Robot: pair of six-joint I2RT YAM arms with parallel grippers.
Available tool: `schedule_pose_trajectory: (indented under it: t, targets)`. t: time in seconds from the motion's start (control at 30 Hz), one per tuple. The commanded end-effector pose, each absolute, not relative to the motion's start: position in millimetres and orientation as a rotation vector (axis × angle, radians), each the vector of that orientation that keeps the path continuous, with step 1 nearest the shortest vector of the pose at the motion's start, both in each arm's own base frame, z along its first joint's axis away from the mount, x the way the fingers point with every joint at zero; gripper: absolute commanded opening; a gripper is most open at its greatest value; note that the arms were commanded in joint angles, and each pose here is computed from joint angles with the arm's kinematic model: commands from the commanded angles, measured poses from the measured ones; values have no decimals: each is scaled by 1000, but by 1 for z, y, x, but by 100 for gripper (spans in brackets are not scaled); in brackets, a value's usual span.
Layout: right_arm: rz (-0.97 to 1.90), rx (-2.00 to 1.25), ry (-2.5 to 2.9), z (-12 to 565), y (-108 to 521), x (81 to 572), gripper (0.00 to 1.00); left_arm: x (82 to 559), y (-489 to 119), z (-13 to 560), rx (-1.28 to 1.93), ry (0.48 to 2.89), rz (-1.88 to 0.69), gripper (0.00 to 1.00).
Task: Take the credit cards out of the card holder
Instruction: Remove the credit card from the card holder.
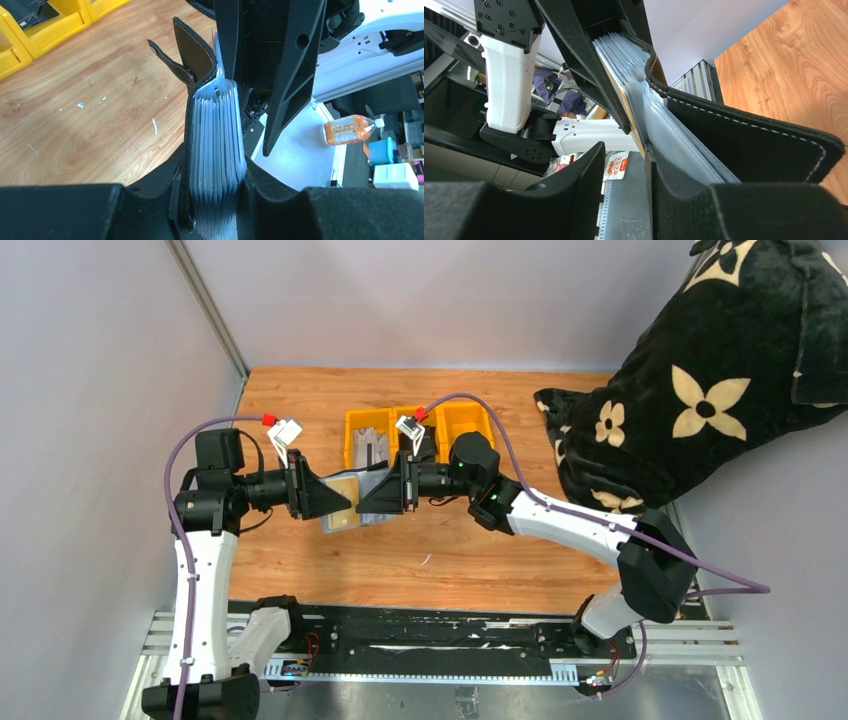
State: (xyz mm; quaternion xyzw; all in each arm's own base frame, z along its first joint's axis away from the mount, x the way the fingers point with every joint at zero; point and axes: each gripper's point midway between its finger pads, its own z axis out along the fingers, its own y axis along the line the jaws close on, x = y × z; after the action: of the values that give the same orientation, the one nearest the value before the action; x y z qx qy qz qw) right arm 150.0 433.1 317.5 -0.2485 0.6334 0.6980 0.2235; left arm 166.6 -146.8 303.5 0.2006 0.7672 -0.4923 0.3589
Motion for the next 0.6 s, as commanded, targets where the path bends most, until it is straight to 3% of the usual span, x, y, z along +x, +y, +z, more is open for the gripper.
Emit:
schedule_pose_trajectory:
  t: [0.0,0.2,0.57]
  targets:
    - [1918,-640,1764,309,445,155,36,137,-160,338,601,1852,-1446,22]
    - [1931,-635,1747,313,454,153,23,132,-162,342,598,1844,-1509,37]
    - [1916,-570,1778,308,459,157,24,127,-163,348,631,1809,-1527,42]
